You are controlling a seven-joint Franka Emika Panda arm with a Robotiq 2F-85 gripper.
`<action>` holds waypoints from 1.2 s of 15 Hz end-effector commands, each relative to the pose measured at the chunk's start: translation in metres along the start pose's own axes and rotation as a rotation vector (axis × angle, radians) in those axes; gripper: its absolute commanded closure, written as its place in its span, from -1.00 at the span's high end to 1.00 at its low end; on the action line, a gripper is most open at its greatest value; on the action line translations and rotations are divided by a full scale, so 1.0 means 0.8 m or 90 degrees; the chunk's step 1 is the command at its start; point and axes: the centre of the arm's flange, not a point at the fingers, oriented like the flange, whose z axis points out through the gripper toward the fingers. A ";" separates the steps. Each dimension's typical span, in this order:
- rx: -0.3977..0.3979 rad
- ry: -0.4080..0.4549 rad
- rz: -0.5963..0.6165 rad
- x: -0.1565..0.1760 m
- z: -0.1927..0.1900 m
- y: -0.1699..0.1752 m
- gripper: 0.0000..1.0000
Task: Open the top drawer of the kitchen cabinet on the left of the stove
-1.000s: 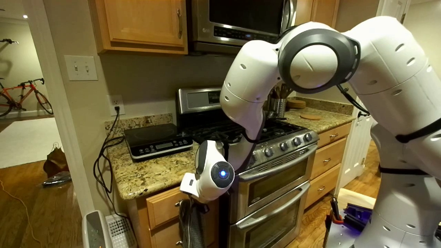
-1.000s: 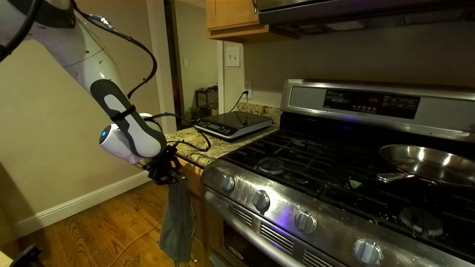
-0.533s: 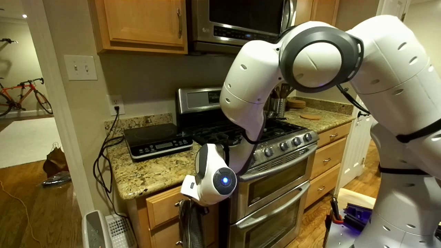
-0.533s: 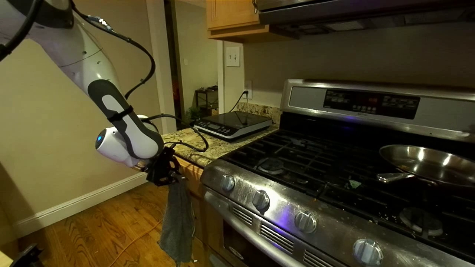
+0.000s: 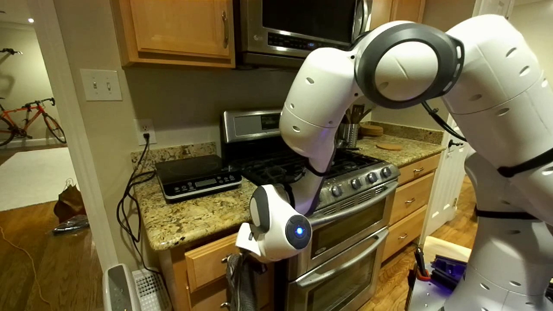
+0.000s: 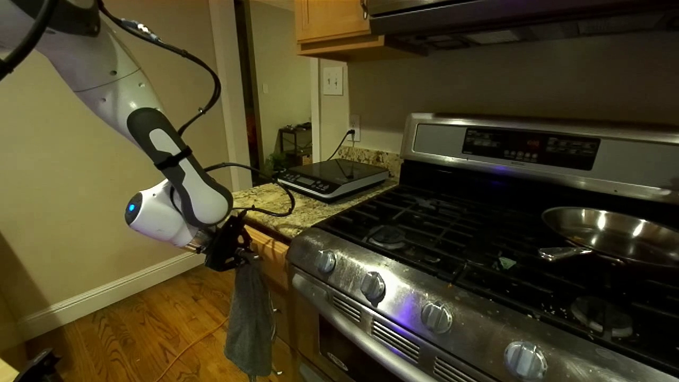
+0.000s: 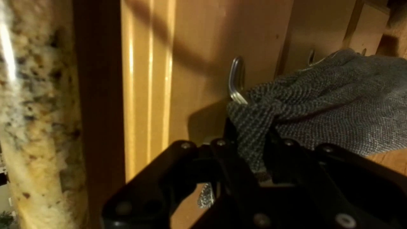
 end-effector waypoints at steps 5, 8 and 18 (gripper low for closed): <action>0.133 0.123 -0.036 0.020 -0.141 -0.111 -0.84; 0.177 0.141 -0.033 0.018 -0.167 -0.127 -0.85; 0.159 0.147 -0.106 0.019 -0.212 -0.098 0.65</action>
